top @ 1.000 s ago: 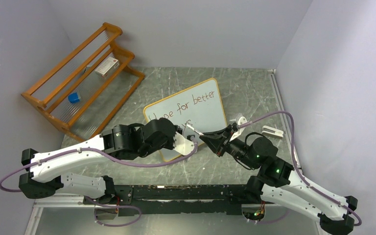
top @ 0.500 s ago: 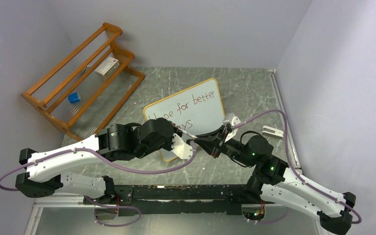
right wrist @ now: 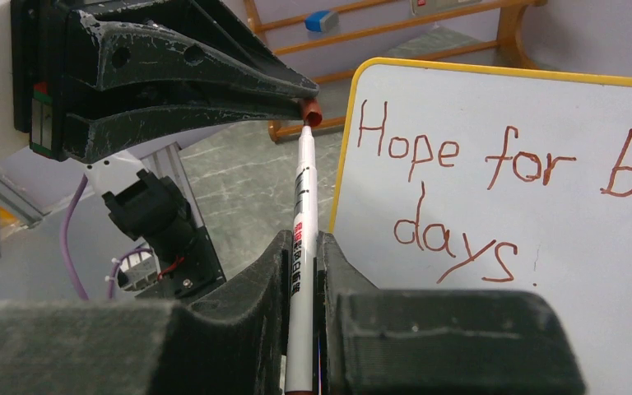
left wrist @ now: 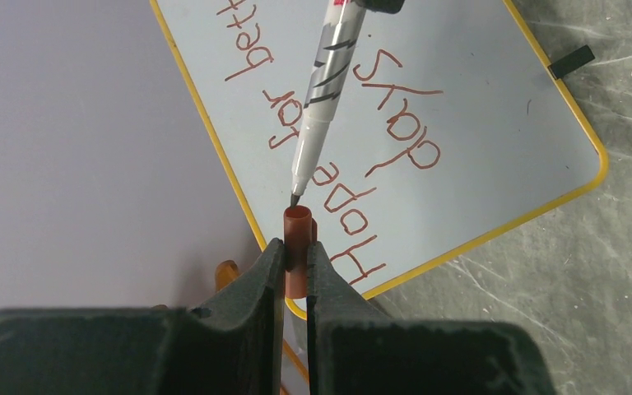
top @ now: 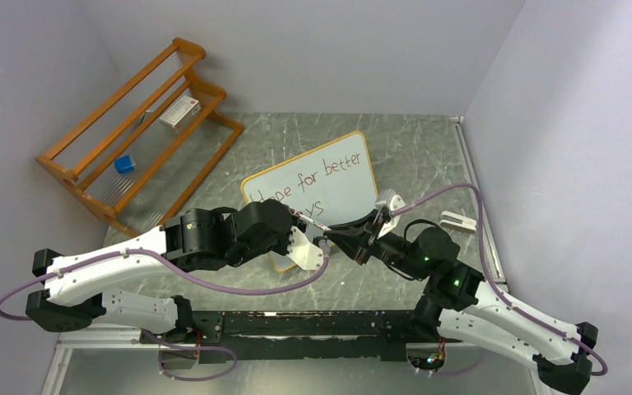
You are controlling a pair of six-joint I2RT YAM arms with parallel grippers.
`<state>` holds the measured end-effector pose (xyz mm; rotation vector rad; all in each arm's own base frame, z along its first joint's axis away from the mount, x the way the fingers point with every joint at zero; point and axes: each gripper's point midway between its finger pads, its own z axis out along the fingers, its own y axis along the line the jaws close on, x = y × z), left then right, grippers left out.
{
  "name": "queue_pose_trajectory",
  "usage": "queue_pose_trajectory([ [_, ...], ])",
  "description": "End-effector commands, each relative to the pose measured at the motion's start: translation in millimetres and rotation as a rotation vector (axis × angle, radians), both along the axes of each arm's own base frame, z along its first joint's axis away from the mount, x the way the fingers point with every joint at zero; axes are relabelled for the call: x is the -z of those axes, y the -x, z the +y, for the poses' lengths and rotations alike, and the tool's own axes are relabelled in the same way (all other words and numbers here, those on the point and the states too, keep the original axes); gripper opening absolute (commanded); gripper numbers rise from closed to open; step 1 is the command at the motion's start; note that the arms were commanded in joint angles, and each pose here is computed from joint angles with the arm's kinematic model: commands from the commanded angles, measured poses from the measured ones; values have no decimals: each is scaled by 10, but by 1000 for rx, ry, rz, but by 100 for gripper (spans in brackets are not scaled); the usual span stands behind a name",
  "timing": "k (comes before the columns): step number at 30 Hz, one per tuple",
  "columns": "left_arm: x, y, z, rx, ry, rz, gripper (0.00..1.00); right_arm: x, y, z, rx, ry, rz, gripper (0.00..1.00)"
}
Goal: Write a sentence on the whiteboard
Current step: Close the whiteboard marker at the center of the board.
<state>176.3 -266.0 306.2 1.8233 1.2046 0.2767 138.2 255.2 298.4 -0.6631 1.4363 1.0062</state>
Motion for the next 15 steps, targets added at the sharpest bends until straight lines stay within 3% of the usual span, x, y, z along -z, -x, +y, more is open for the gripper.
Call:
queue_pose_trajectory([
  [1,-89,43,21,22,5,-7,5,-63,-29,-3,13,-31,-8,0],
  [15,-142,71,-10,44,23,-8,5,-3,-32,39,3,-17,3,0],
])
